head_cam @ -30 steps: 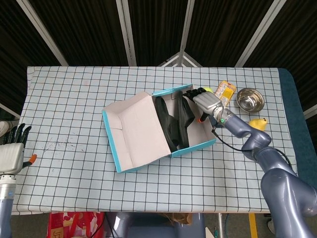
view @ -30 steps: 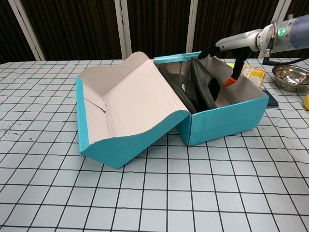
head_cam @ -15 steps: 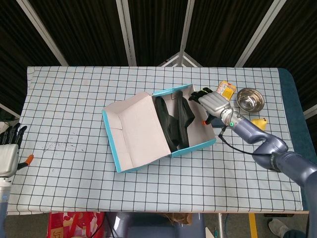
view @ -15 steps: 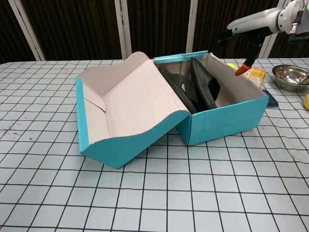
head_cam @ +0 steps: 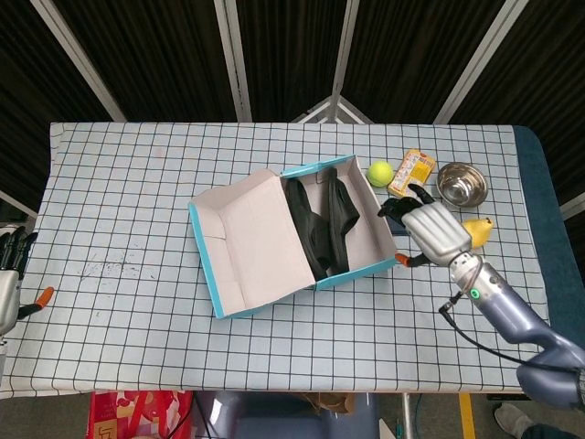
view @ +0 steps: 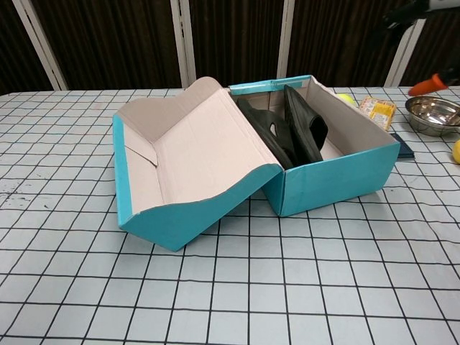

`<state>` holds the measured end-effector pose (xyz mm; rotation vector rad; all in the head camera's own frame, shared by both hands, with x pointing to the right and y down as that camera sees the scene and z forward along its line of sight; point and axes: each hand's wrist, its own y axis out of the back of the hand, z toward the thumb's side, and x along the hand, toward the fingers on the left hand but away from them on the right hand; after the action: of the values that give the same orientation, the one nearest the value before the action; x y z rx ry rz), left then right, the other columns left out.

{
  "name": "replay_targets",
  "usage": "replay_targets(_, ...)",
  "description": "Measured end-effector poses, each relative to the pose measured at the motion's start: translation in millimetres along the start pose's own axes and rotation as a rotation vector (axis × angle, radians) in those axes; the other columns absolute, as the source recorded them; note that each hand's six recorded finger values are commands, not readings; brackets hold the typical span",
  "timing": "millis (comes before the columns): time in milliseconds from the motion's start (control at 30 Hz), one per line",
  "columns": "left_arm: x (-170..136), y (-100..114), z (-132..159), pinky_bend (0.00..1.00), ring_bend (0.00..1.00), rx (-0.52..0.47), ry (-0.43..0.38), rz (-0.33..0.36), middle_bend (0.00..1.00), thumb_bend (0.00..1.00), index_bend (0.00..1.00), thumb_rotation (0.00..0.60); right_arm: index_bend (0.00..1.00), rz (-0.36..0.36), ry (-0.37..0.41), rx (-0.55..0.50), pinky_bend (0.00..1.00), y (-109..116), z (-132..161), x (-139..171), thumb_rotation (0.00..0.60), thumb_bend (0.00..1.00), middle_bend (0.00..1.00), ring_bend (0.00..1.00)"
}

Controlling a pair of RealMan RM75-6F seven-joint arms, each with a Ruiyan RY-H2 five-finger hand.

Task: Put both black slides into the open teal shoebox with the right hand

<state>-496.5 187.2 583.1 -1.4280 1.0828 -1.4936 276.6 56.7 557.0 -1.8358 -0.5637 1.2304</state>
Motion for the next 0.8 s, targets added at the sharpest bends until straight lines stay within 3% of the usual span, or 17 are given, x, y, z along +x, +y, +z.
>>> replay_targets(167, -5.1, 10.0, 6.5, 0.10, 0.00, -0.020, -0.029, 0.034, 0.00, 0.36, 0.09, 0.600, 0.24, -0.082, -0.114, 0.127, 0.02, -16.8, -16.4, 50.7, 0.600, 0.26, 0.19, 0.16)
replay_targets(333, -11.5, 17.1, 6.4, 0.10, 0.00, -0.037, -0.027, 0.049, 0.00, 0.36, 0.09, 0.600, 0.14, -0.056, -0.247, 0.091, 0.00, -64.6, -31.6, 107.0, 0.600, 0.26, 0.10, 0.05)
replay_targets(567, -14.2, 20.1, 8.5, 0.10, 0.00, -0.038, -0.035, 0.055, 0.00, 0.36, 0.09, 0.600, 0.13, -0.091, -0.315, 0.090, 0.00, -100.6, -42.3, 130.5, 0.600, 0.26, 0.09, 0.02)
replay_targets(800, -14.8, 23.7, 1.8, 0.10, 0.00, -0.040, -0.017, 0.067, 0.00, 0.36, 0.09, 0.600, 0.13, -0.228, -0.352, 0.132, 0.00, -108.4, -52.3, 142.1, 0.600, 0.26, 0.08, 0.02)
